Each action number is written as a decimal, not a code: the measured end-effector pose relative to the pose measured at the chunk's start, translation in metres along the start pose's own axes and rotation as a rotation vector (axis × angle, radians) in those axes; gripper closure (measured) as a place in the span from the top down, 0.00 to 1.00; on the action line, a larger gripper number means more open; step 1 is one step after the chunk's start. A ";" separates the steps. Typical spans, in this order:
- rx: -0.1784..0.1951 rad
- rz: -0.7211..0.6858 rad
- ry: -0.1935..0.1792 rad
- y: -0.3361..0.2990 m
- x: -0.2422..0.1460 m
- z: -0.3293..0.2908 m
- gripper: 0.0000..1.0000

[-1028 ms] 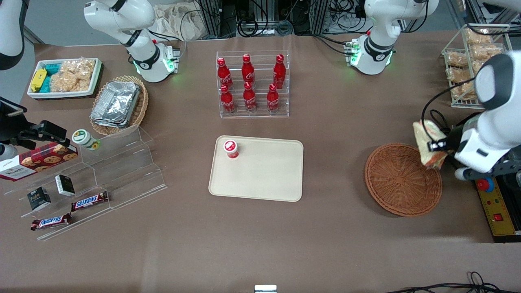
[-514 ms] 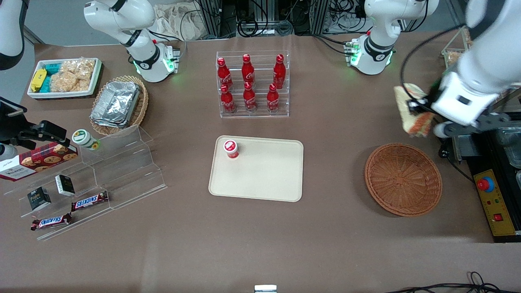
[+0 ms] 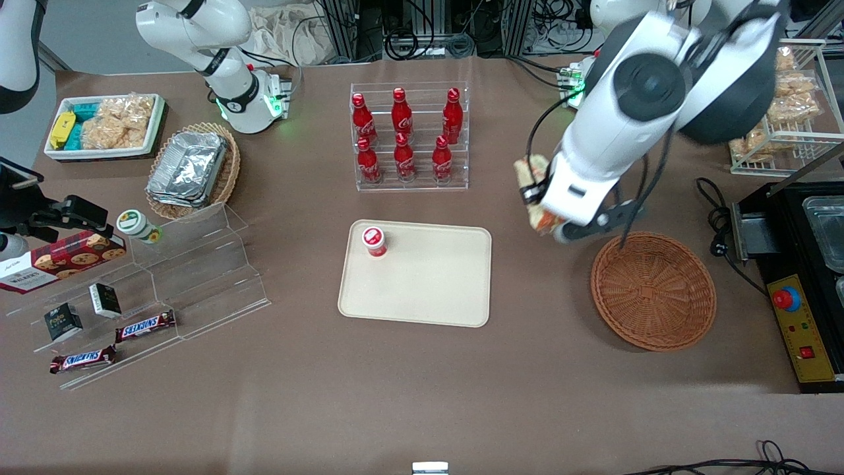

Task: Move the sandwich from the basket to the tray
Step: 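Carry the sandwich over the cream tray and lower it onto the tray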

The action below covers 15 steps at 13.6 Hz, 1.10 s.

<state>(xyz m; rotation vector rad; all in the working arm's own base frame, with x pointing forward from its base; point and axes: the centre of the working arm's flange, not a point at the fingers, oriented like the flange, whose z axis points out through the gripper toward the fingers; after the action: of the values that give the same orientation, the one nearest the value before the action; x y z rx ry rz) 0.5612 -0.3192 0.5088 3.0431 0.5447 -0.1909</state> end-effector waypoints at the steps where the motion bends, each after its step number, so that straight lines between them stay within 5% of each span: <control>1: -0.023 -0.022 -0.001 0.015 0.006 0.028 0.17; 4: -0.033 -0.055 0.049 0.052 0.008 0.118 0.17; 8: 0.062 -0.031 0.108 0.084 -0.017 0.227 0.17; 11: 0.108 -0.001 0.113 0.086 -0.020 0.275 0.17; 15: 0.106 0.012 0.124 0.086 -0.015 0.293 0.17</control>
<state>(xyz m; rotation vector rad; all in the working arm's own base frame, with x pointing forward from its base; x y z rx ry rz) 0.5442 -0.4241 0.2219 3.1766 0.5392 -0.0319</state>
